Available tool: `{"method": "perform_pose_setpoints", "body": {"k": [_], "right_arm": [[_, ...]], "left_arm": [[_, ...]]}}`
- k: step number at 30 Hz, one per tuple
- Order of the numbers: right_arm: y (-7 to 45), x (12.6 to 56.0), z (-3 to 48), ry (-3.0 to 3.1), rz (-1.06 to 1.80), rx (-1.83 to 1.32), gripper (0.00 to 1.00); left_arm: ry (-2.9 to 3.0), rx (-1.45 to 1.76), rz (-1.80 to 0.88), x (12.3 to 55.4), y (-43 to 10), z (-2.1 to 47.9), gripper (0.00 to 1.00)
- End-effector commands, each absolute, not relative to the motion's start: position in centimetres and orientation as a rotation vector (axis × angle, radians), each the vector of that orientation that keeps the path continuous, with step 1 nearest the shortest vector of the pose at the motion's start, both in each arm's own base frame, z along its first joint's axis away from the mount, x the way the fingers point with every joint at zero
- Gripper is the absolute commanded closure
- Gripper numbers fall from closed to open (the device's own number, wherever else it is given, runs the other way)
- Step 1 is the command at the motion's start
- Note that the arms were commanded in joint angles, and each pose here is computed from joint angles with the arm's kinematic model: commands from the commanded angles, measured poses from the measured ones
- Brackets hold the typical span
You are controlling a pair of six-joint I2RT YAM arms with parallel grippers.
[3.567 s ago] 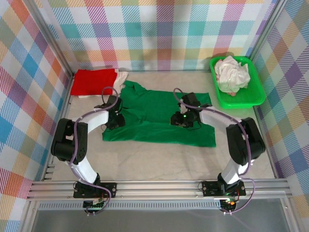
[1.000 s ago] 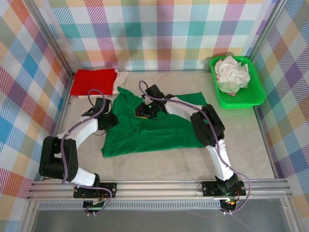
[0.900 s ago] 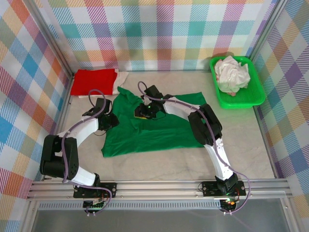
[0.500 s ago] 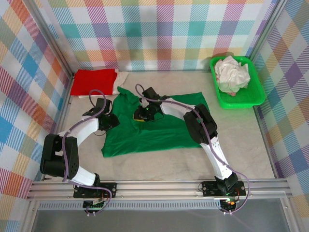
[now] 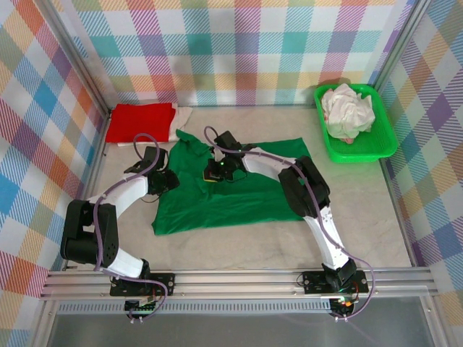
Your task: Fold and stack the t-shirts
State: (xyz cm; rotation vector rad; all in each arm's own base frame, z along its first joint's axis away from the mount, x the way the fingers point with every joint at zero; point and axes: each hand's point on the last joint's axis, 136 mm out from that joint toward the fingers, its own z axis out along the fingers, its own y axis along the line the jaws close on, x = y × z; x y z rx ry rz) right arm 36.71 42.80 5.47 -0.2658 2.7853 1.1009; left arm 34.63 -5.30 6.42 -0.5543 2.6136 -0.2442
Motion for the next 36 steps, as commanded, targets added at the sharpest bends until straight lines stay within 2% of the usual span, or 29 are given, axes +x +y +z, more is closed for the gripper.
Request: {"method": "perform_pose_setpoints", "body": {"k": [1, 6, 7, 9, 11, 14, 18, 25, 36], "right_arm": [[41.8, 38.1, 10.1, 2.661, 1.096, -0.253, 1.00], [40.5, 38.7, 10.2, 2.653, 1.052, -0.238, 1.00], [40.4, 38.9, 10.3, 2.656, 1.054, -0.236, 0.96], [40.1, 39.1, 10.7, 2.650, 1.050, -0.235, 0.67], [39.3, 39.6, 11.4, 2.633, 1.031, -0.227, 0.61], [36.9, 40.5, 12.8, 2.584, 0.973, -0.193, 0.56], [32.0, 41.6, 14.0, 2.529, 0.875, -0.110, 0.54], [24.5, 41.1, 15.2, 2.463, 0.776, 0.009, 0.51], [21.5, 39.0, 15.4, 2.451, 0.773, 0.054, 0.51]], "left_arm": [[2.577, -0.541, -0.242, 35.8, -5.0, 7.7, 0.63], [2.546, -0.514, -0.243, 37.6, -5.2, 9.4, 0.63], [2.542, -0.511, -0.240, 38.2, -5.2, 9.8, 0.63], [2.532, -0.488, -0.246, 40.1, -5.5, 10.8, 0.62], [2.538, -0.473, -0.242, 42.3, -5.8, 11.5, 0.61], [2.534, -0.474, -0.240, 45.8, -6.0, 12.0, 0.53], [2.546, -0.493, -0.234, 50.2, -6.0, 11.4, 0.48], [2.605, -0.501, -0.218, 55.0, -6.5, 8.3, 0.47], [2.612, -0.541, -0.146, 58.6, -4.9, 5.3, 0.44]]}}
